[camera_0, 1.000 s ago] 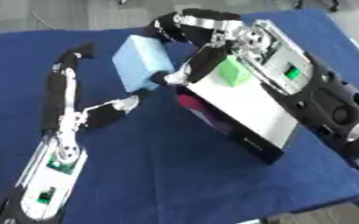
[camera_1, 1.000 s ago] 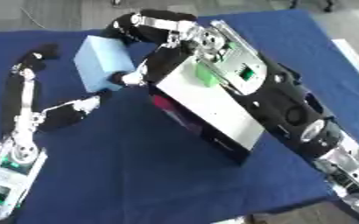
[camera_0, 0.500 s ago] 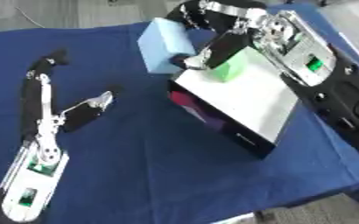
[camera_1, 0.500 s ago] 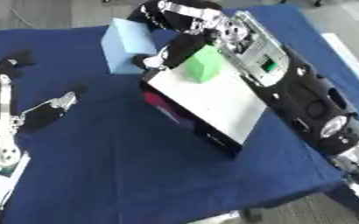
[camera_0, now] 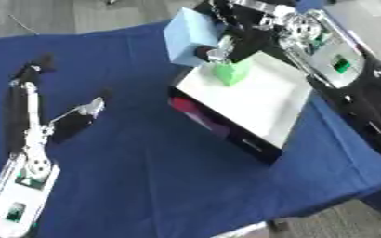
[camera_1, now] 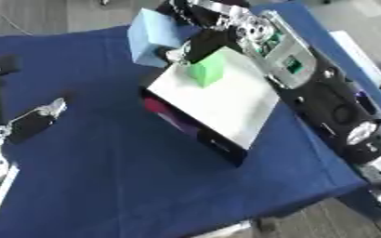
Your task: Pick up the objects with one hand, pass them to the other hand, and then place them into the box on the other side of the table.
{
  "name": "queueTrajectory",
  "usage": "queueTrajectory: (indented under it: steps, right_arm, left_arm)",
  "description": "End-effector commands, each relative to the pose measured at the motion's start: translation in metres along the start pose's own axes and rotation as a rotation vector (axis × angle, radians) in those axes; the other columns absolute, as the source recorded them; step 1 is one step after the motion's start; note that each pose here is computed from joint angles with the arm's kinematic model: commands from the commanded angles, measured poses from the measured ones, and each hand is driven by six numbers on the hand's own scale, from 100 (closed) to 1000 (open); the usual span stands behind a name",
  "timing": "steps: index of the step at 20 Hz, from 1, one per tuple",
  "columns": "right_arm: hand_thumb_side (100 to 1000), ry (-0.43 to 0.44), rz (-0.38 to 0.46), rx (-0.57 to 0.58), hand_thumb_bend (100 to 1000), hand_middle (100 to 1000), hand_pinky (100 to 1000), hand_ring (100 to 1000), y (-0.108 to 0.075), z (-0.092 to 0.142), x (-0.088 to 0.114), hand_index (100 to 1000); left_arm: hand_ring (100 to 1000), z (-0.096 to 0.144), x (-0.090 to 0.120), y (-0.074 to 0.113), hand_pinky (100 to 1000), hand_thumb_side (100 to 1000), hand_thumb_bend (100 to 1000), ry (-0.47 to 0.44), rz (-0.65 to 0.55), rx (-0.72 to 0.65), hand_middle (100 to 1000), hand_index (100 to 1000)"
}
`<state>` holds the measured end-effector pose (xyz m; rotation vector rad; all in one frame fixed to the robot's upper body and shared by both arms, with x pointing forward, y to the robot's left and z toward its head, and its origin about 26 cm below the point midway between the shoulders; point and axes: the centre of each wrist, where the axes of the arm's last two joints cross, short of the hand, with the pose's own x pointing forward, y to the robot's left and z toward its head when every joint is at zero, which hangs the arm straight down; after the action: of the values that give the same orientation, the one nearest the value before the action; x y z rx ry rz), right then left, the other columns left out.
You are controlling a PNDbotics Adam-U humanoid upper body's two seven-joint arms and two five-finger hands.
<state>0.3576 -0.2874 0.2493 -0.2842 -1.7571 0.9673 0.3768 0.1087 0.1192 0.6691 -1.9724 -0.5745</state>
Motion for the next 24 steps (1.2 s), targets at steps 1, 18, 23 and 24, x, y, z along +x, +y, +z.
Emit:
queueTrajectory:
  steps: [1,18,23,24]
  right_arm:
    - [100,0.031,0.048,-0.060,136,489,944,817,-0.018,0.008,-0.004,615]
    - [100,0.216,0.139,-0.099,189,502,926,810,-0.014,0.025,-0.054,621]
    - [100,0.261,0.161,-0.086,216,514,923,812,-0.010,0.029,-0.065,633]
    - [100,0.266,0.167,-0.085,219,515,923,813,-0.009,0.030,-0.067,634]
  left_arm:
    - [833,-0.004,-0.005,0.012,836,425,729,0.005,-0.020,0.021,700,861]
    - [837,-0.005,-0.014,0.021,839,430,729,0.049,-0.044,0.043,705,861]
    - [838,-0.005,-0.015,0.023,839,431,731,0.056,-0.042,0.052,705,858]
    - [838,-0.005,-0.015,0.023,839,431,731,0.056,-0.042,0.052,705,858]
